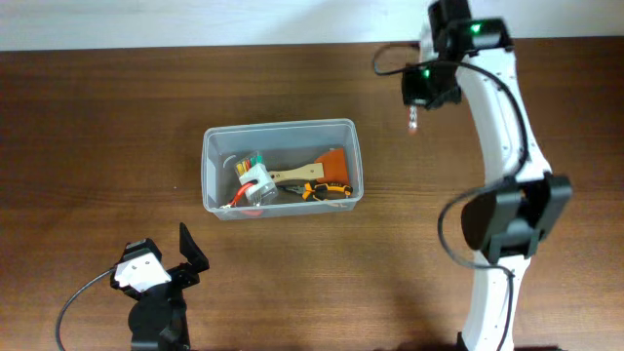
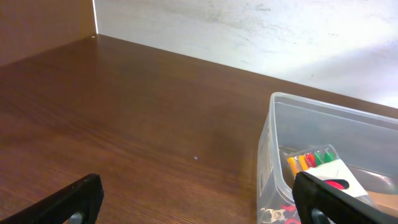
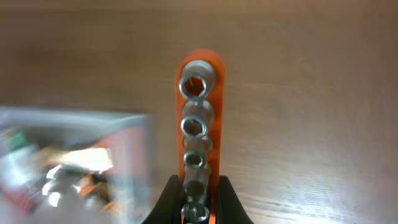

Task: Pack container
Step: 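Lower the socket strip into the container and open the gripper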

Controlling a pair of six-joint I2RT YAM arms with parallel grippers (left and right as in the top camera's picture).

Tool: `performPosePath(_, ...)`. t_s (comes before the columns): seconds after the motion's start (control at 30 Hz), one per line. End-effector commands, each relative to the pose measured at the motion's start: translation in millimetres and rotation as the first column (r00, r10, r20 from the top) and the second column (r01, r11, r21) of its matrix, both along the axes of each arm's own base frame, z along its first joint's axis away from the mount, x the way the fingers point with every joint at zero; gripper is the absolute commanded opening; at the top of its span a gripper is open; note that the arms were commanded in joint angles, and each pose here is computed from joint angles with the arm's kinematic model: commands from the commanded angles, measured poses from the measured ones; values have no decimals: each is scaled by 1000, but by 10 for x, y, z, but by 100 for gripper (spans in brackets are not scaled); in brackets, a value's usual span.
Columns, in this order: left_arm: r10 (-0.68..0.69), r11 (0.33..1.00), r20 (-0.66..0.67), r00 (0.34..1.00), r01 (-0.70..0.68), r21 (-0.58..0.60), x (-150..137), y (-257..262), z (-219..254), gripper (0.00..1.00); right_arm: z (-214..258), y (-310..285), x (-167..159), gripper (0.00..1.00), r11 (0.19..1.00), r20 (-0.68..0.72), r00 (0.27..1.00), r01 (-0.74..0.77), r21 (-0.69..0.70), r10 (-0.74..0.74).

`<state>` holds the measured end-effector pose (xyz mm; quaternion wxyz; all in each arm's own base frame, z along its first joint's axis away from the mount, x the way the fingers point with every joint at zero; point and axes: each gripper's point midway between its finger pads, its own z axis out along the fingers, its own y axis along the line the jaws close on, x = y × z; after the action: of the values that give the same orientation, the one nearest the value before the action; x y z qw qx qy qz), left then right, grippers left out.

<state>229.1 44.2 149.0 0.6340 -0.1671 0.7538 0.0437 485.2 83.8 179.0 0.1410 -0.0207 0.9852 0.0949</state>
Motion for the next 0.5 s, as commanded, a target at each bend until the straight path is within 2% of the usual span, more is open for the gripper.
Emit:
performPosePath(0.0, -2, 1000, -4, 1000, 2, 9, 0, -2, -14, 99, 556, 988, -377, 4, 844, 179, 834, -536, 37, 522)
performPosePath(0.13, -2, 1000, -4, 1000, 2, 9, 0, -2, -14, 99, 395, 1574, -785, 4, 519, 169, 501, -851, -80, 849)
performPosePath(0.27, -2, 1000, -4, 1000, 2, 9, 0, -2, -14, 99, 80, 2002, -1057, 4, 188, 135, 168, -970, -153, 977)
performPosePath(0.4, -2, 1000, -4, 1000, 2, 9, 0, -2, -14, 99, -350, 2134, -1116, 4, -70, 68, -88, -971, -227, 994)
performPosePath(0.47, -2, 1000, -4, 1000, 2, 9, 0, -2, -14, 99, -568, 2104, -998, 4, -82, 18, -90, -959, -271, 996)
